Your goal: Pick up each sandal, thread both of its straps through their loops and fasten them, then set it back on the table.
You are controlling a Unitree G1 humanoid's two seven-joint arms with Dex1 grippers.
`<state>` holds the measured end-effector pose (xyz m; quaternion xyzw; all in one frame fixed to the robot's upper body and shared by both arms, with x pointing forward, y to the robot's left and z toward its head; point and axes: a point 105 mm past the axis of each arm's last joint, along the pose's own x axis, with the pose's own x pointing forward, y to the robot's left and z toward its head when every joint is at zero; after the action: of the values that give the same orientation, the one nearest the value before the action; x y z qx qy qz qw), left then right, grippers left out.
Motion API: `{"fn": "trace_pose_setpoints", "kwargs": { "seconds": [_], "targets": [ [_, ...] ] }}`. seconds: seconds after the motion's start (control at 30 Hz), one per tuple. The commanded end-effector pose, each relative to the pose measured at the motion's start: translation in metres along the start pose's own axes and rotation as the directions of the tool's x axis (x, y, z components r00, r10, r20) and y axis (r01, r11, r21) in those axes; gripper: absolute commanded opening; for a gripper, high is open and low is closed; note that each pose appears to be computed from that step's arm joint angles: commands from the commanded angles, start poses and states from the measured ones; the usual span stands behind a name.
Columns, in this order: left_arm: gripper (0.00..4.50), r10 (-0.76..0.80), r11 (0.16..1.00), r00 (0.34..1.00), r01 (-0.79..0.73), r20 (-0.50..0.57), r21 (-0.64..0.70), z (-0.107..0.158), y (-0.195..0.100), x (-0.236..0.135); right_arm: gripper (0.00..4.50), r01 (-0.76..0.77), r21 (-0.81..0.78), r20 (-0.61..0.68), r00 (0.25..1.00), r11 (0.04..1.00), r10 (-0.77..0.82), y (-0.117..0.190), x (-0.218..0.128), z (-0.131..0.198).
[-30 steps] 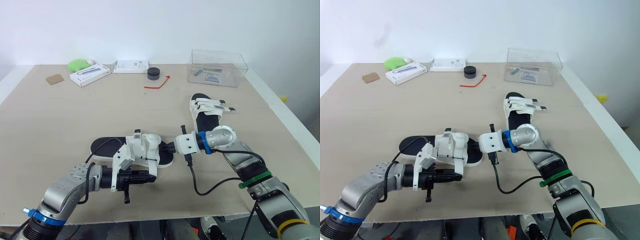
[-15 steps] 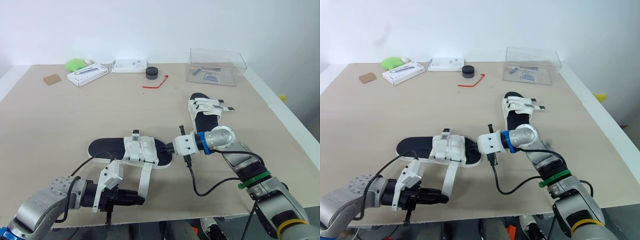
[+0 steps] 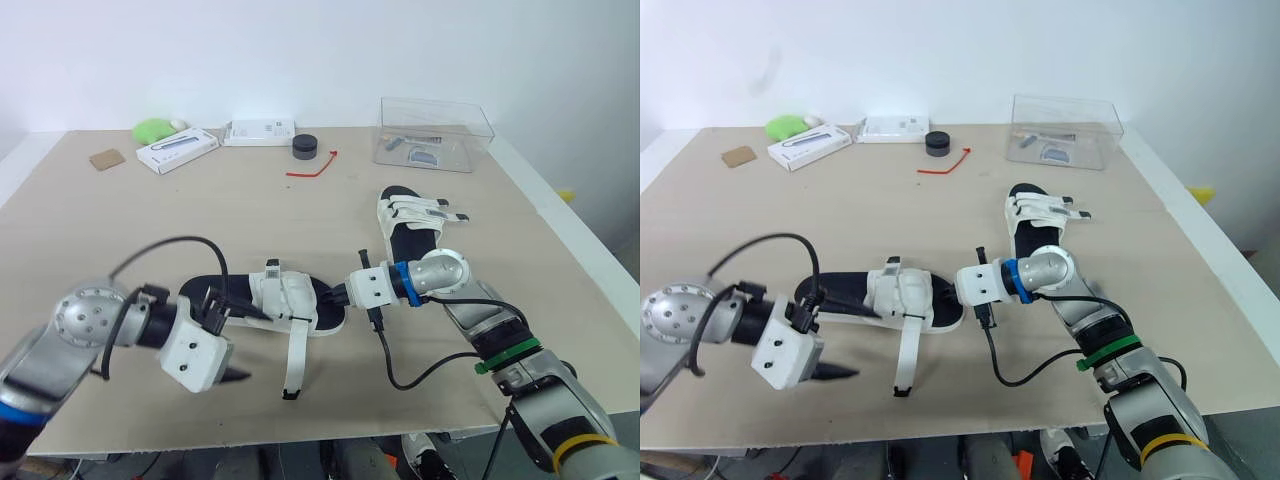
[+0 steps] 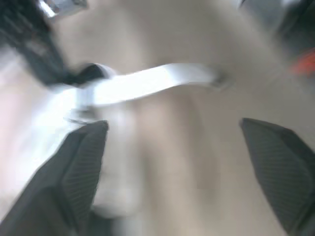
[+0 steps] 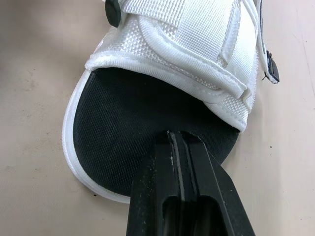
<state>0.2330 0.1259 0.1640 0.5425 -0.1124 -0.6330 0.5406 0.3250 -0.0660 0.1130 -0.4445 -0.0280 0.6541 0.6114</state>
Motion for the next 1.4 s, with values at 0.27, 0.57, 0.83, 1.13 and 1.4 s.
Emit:
{"fn": "trace_pose_setpoints", "kwargs": {
  "seconds": [0.27,0.57,0.83,1.13,1.4],
  "targets": [
    [4.41,-0.061,0.966,0.976,0.005,0.209,0.257,0.015,-0.004,0.054,0.0,-0.07,0.095,-0.127,0.989,0.993,0.081,0.022,-0.001,-0.034],
    [4.41,-0.122,0.961,0.957,0.047,0.264,0.271,0.028,0.006,0.07,0.0,-0.063,0.106,-0.136,0.988,0.992,0.077,0.026,-0.004,-0.035],
    [1.81,-0.165,0.957,0.955,0.095,0.245,0.274,0.026,0.002,0.07,0.0,-0.064,0.107,-0.137,0.987,0.992,0.078,0.026,-0.003,-0.035],
    [0.07,0.001,1.0,0.956,-0.004,0.293,0.007,0.018,0.021,0.058,0.0,-0.064,0.102,-0.132,0.988,0.993,0.077,0.026,-0.001,-0.034],
    [0.07,0.314,0.722,0.877,0.027,0.363,-0.691,-0.006,0.055,0.035,0.0,-0.062,0.098,-0.132,0.988,0.993,0.074,0.025,-0.001,-0.034]
  ]
}}
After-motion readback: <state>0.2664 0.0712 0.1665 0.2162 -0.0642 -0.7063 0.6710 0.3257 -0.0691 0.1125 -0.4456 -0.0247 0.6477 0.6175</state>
